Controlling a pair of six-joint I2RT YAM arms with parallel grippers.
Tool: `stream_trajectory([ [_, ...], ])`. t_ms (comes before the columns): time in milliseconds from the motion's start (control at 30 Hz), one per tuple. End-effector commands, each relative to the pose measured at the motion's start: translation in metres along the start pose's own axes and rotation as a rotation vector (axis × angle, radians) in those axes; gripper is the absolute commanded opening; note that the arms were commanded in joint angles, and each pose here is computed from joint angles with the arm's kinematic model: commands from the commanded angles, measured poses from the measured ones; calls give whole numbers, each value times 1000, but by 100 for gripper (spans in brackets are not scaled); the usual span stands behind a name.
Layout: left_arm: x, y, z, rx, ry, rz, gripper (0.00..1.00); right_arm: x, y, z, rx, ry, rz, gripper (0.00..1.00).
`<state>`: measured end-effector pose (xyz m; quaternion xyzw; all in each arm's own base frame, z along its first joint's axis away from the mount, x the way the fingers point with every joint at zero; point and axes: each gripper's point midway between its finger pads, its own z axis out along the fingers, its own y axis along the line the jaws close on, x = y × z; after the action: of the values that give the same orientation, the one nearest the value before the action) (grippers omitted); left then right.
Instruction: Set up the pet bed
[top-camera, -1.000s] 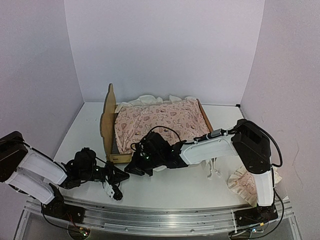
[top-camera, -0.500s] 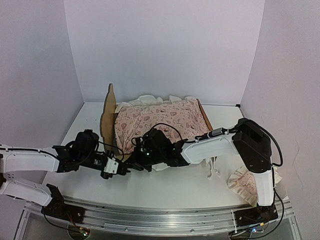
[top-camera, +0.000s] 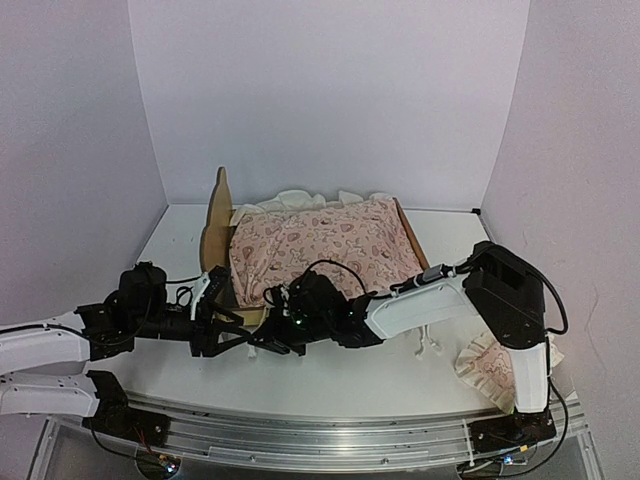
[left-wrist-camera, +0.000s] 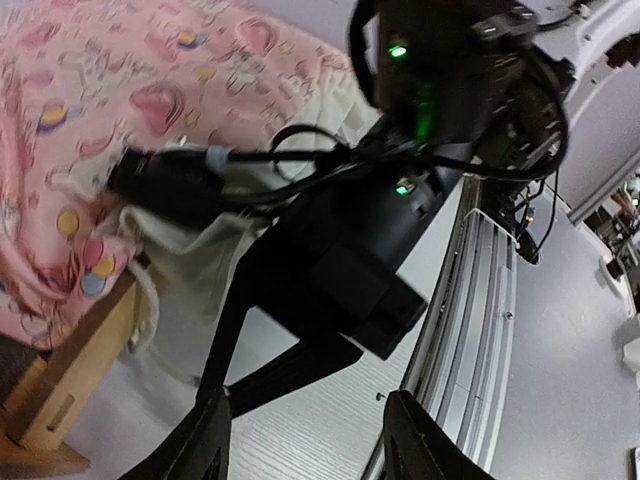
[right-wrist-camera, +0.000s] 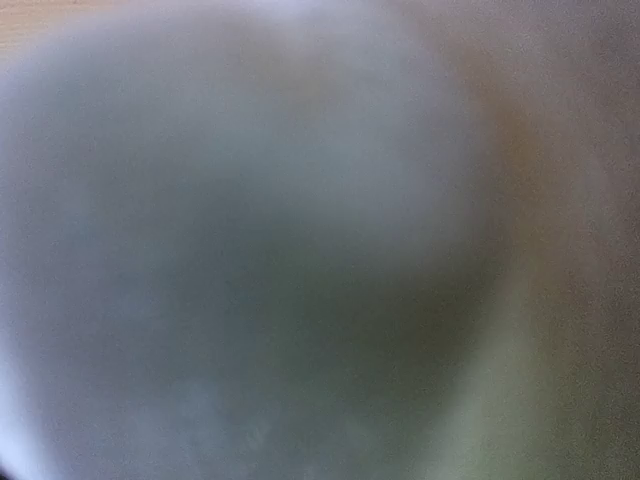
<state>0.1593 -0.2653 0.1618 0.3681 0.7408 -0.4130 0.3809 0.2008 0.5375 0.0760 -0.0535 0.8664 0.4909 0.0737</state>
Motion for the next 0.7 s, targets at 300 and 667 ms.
stream_trajectory([
  [300, 41, 48, 7, -81, -91, -454, 56, -11, 37, -16, -131, -89, -103, 0],
  [667, 52, 29, 29, 140, -23, -385, 54, -9, 35, -5, -152, -76, -87, 0],
])
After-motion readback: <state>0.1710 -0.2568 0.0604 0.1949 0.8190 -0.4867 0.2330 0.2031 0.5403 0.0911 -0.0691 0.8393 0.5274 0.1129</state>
